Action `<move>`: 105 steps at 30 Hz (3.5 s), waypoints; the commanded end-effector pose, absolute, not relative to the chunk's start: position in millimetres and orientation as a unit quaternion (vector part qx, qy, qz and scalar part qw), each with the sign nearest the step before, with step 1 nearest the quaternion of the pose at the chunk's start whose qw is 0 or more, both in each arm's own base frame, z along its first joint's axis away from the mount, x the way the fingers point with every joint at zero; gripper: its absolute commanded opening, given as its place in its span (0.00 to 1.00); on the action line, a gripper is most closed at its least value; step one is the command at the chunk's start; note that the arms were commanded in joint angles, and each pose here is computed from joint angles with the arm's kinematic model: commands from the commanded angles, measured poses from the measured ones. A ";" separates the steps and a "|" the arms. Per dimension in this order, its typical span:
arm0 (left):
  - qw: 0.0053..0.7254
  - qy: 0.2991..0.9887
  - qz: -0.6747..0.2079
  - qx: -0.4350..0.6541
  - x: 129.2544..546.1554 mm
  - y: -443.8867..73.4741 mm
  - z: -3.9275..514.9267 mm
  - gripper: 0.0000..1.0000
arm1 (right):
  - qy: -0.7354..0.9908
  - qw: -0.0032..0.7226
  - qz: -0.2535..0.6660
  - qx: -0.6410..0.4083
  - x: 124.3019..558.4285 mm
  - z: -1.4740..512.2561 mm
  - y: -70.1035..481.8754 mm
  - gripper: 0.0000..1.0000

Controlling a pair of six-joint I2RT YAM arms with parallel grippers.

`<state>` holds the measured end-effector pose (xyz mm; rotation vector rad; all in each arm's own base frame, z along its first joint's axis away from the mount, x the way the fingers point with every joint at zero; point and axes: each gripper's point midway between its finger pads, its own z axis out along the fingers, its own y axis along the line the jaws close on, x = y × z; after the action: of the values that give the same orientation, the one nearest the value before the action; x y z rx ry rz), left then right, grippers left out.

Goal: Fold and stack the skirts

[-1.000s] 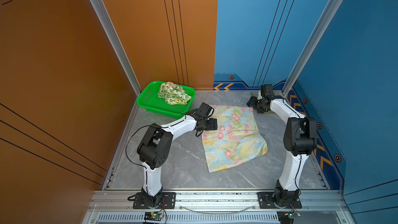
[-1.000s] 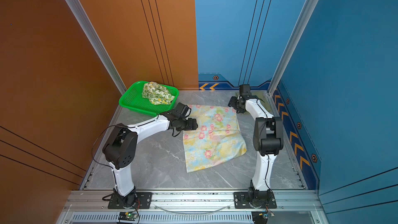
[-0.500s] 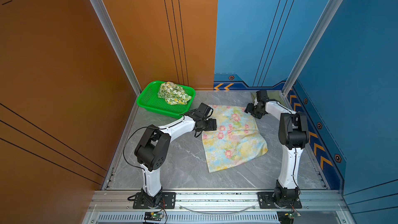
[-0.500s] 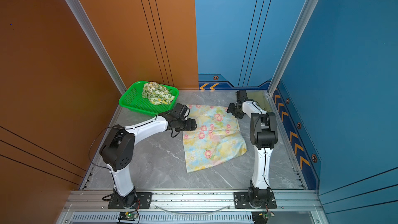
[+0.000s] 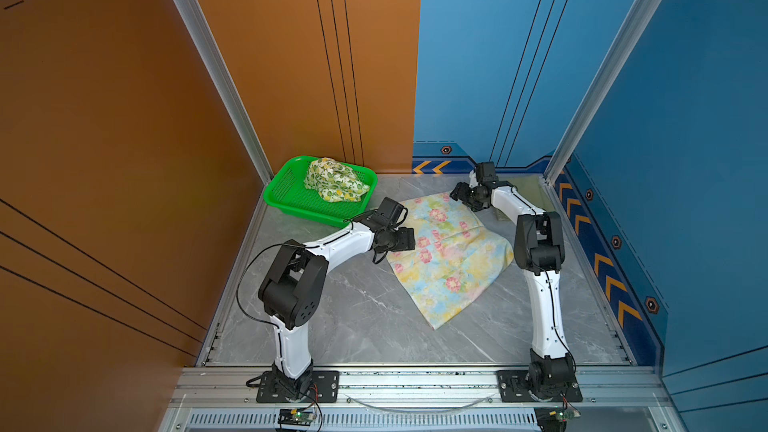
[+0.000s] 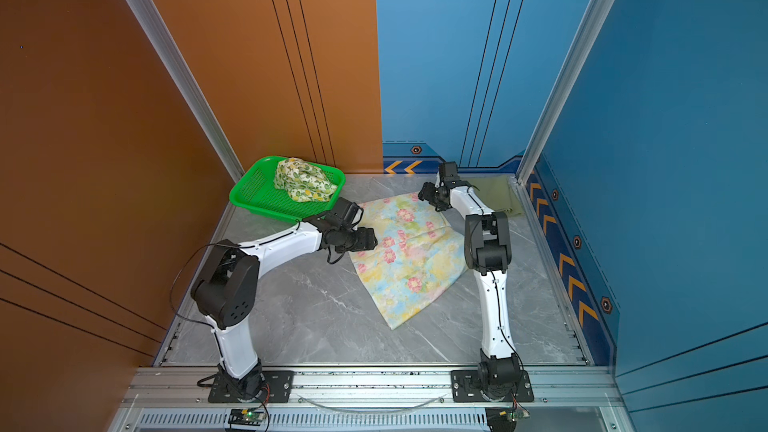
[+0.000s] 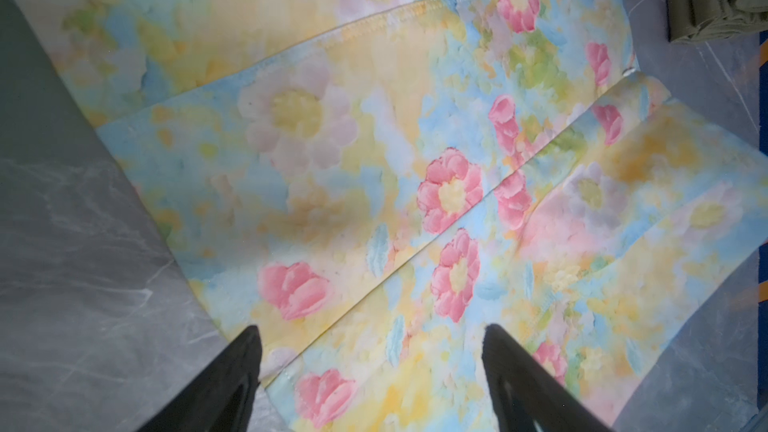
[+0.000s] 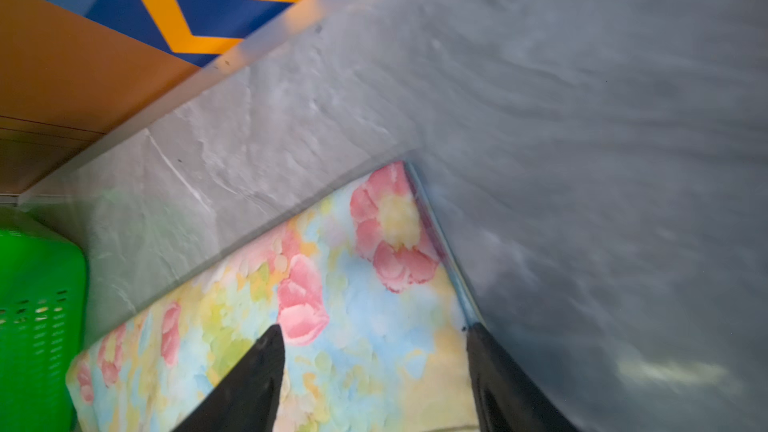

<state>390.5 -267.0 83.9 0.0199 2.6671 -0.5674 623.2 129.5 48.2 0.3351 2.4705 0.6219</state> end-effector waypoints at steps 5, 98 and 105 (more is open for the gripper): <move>0.201 0.957 -0.208 0.004 385.2 -267.2 85.5 0.85 | 0.911 0.318 0.233 0.124 611.9 118.4 116.9 0.71; 0.178 0.971 -0.149 -0.062 174.0 -189.4 46.7 0.73 | 0.958 0.234 0.118 0.119 273.7 80.7 93.2 0.68; 0.166 0.970 -0.167 -0.068 175.1 -205.1 32.4 0.61 | 0.958 0.227 0.125 0.124 276.2 72.8 88.7 0.66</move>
<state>174.8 -196.2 35.4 -0.1779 2.7679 -0.4292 275.7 89.0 78.8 0.3551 2.6315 0.3258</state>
